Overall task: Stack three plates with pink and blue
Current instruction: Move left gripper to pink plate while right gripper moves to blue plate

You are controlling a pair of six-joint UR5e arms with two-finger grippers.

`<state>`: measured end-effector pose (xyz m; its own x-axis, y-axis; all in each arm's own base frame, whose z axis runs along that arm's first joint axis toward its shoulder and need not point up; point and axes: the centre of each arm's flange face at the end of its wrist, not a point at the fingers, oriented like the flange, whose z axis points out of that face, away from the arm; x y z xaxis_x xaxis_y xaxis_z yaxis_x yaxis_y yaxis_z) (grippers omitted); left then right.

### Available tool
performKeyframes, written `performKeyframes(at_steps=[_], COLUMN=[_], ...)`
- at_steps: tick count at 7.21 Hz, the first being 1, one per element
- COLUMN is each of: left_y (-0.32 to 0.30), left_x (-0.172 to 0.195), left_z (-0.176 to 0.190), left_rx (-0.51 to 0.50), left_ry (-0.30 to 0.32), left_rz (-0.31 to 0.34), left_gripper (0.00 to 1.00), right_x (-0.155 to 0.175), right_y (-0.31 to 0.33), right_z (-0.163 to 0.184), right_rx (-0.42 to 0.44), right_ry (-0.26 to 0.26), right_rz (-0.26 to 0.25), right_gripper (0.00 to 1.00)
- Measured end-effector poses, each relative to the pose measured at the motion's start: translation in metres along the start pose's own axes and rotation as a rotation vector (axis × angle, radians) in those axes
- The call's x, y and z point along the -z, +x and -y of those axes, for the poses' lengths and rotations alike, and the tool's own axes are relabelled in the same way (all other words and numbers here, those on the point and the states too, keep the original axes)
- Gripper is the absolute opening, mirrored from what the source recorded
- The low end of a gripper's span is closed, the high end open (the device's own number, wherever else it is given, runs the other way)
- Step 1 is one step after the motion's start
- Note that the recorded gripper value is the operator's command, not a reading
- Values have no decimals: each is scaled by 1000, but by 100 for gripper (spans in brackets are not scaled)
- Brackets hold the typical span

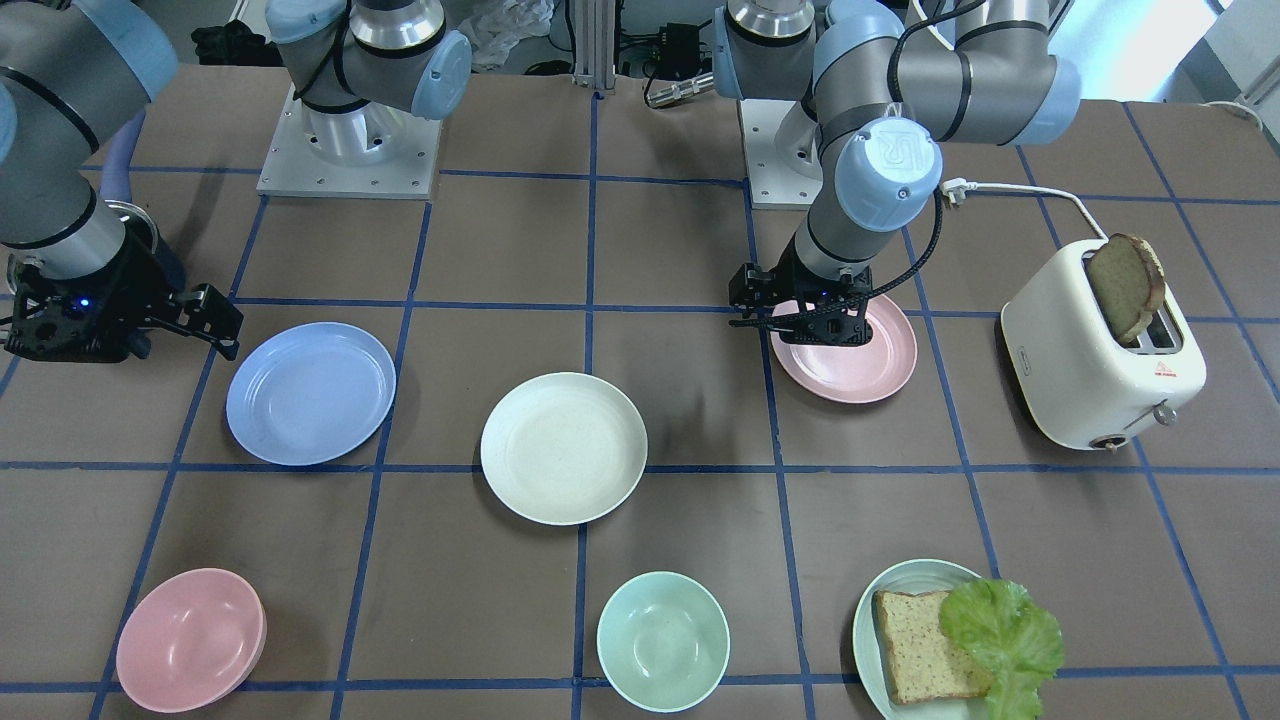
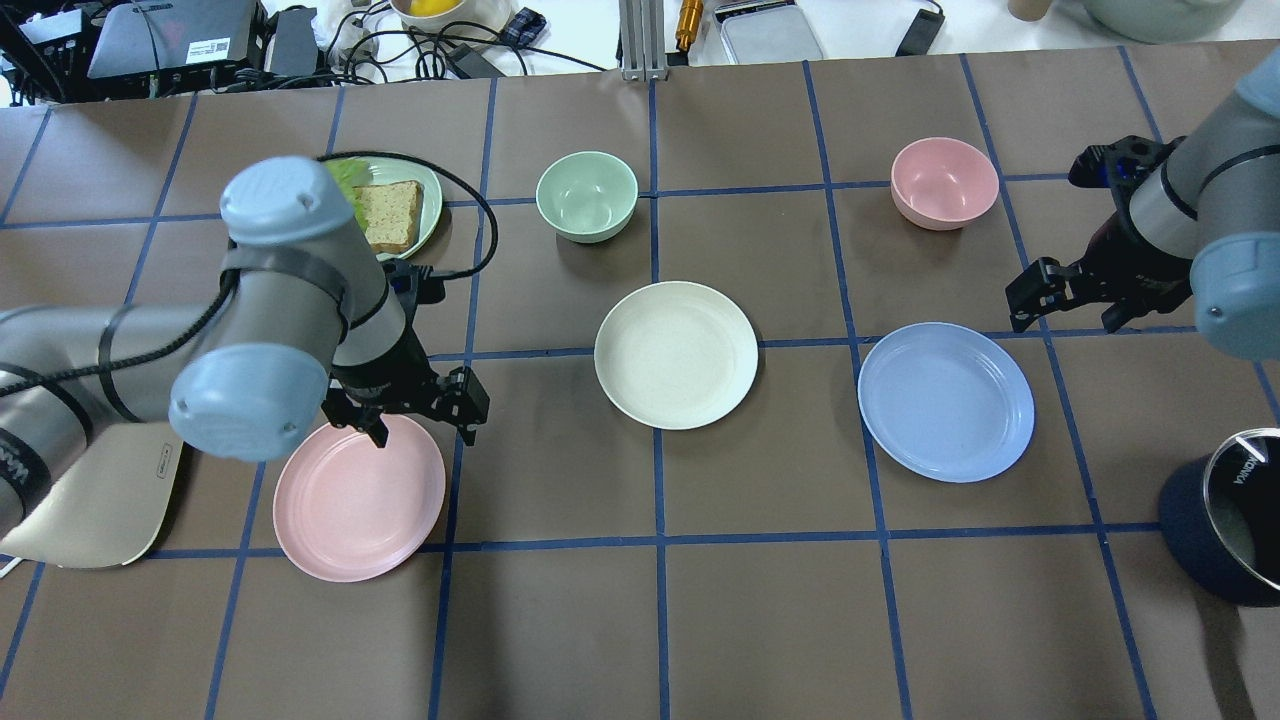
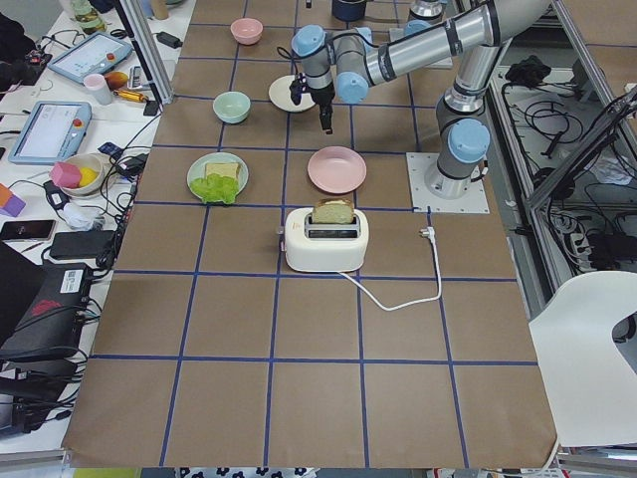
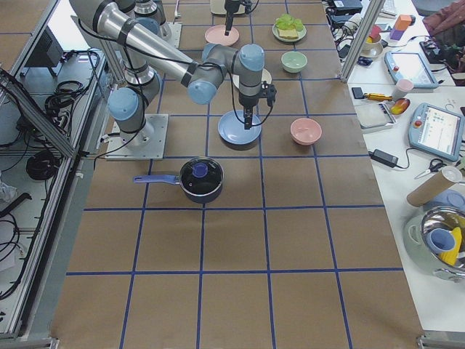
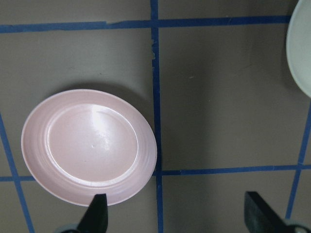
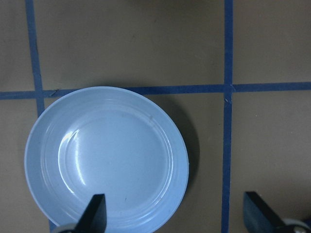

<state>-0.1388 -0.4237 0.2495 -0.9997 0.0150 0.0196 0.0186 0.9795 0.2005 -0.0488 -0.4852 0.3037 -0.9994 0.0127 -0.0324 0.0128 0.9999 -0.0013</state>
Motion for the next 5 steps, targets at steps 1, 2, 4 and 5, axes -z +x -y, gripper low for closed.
performKeyframes(at_steps=[1,2,4,5], left_y=[-1,-1,-3,-4], left_x=[-34,-57,-73,-73], left_z=[-10,-18,-24,-24], left_rx=[-3,-5,-12,-20], left_ry=[21,42,54,59], left_rz=[1,5,24,29], left_gripper=[81,49,0,0], right_x=[-21,-45,-81,-91], right_y=[5,11,23,25], right_z=[0,5,14,16], right_rx=[14,17,-3,-17], right_ry=[-24,-51,-79,-92], right_rz=[9,21,36,41], right_gripper=[100,100,100,100])
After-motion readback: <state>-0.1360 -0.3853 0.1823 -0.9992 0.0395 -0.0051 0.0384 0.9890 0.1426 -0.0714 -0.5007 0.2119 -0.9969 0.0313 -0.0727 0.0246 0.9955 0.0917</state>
